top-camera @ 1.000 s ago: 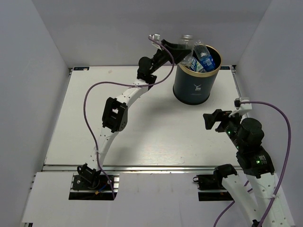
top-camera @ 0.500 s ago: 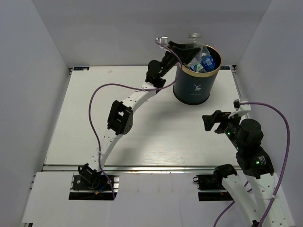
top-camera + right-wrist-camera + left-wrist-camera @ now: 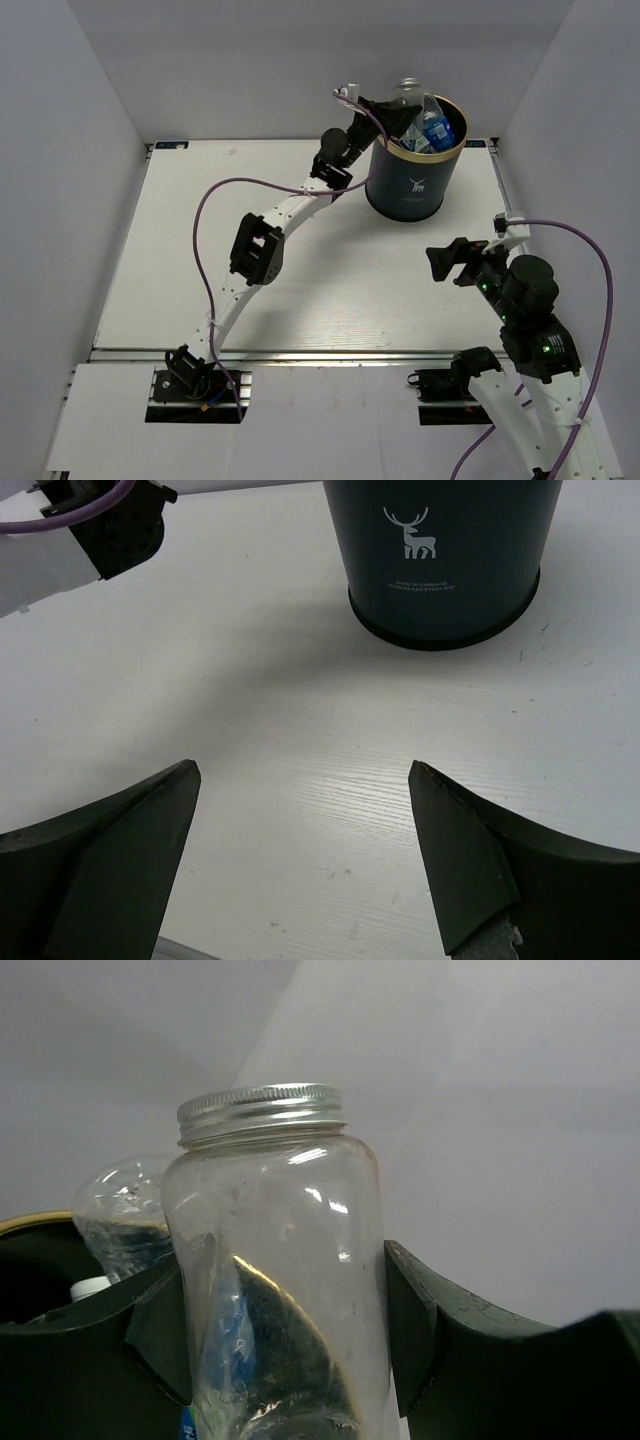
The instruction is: Put the plastic bottles in the bin
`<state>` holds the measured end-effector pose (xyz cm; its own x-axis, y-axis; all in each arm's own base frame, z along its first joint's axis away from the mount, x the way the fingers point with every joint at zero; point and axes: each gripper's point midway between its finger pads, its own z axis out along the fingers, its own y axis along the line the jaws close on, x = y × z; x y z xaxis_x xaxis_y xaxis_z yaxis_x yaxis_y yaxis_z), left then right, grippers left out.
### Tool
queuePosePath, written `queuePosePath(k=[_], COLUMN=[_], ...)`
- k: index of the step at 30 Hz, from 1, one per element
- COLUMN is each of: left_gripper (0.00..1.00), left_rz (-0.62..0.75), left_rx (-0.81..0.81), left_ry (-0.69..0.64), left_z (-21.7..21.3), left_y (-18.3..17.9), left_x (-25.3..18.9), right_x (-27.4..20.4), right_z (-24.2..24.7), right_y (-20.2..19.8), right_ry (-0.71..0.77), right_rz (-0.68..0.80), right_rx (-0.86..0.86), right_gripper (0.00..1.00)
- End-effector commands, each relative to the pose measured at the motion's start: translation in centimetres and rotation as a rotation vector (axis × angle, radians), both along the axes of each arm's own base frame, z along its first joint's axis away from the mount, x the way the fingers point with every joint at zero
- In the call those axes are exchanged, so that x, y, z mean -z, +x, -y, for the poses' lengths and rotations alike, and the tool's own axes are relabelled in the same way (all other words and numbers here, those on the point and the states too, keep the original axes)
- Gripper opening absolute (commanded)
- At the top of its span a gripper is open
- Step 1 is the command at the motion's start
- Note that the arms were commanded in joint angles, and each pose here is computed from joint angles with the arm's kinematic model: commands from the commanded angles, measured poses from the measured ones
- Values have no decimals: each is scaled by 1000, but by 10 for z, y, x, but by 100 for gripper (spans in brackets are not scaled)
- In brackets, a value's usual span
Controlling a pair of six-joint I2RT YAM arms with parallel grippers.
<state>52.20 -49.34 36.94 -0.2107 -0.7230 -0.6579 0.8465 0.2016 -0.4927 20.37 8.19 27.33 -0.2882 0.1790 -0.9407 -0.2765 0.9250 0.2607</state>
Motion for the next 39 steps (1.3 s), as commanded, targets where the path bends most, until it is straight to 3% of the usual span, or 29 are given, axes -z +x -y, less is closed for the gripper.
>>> queuePosePath(k=[1, 2, 3, 4, 19, 24, 25, 28, 29, 31, 32, 33, 34, 39], left_gripper=[55, 60, 71, 98, 100, 100, 100, 100, 100, 100, 100, 100, 100, 100], left_rz=[3, -3, -11, -11, 16, 73, 113, 148, 164, 112, 73, 78, 72, -154], left_rx=[-46, -51, -51, -51, -82, -108, -127, -160, -172, -215, -251, -275, -284, -287], left_ry=[-5, 9, 16, 16, 30, 28, 23, 98, 105, 157, 239, 268, 306, 629], left_z=[-4, -3, -2, -2, -10, -21, -30, -44, -63, -88, -97, -127, -138, -196], left_y=[3, 4, 5, 5, 0, -12, -21, -30, -44, -49, -46, -76, -89, -157], left_x=[-15, -11, -9, -9, -36, -71, -97, -116, -141, -150, -130, -162, -163, -65], right_x=[-17, -16, -16, -16, -9, -11, -20, -36, -44, -59, -64, -65, -66, -53], right_z=[-3, -3, -3, -2, 0, 0, 3, 19, 20, 20, 21, 25, 32, 64], right_y=[-7, -7, -8, -8, -13, -14, -13, -8, -8, -8, -7, -1, 2, 25], right_ry=[12, 16, 13, 14, 6, 0, 1, 26, 86, 74, 74, 67, 66, 33], right_rz=[35, 31, 33, 31, 21, 30, 62, 121, 135, 196, 211, 195, 186, -7], right_rx=[-28, -25, -29, -24, -23, -27, -13, 93, 121, 107, 111, 143, 193, 443], right_gripper=[90, 90, 90, 90, 90, 90, 90, 90, 90, 90, 90, 90, 90, 90])
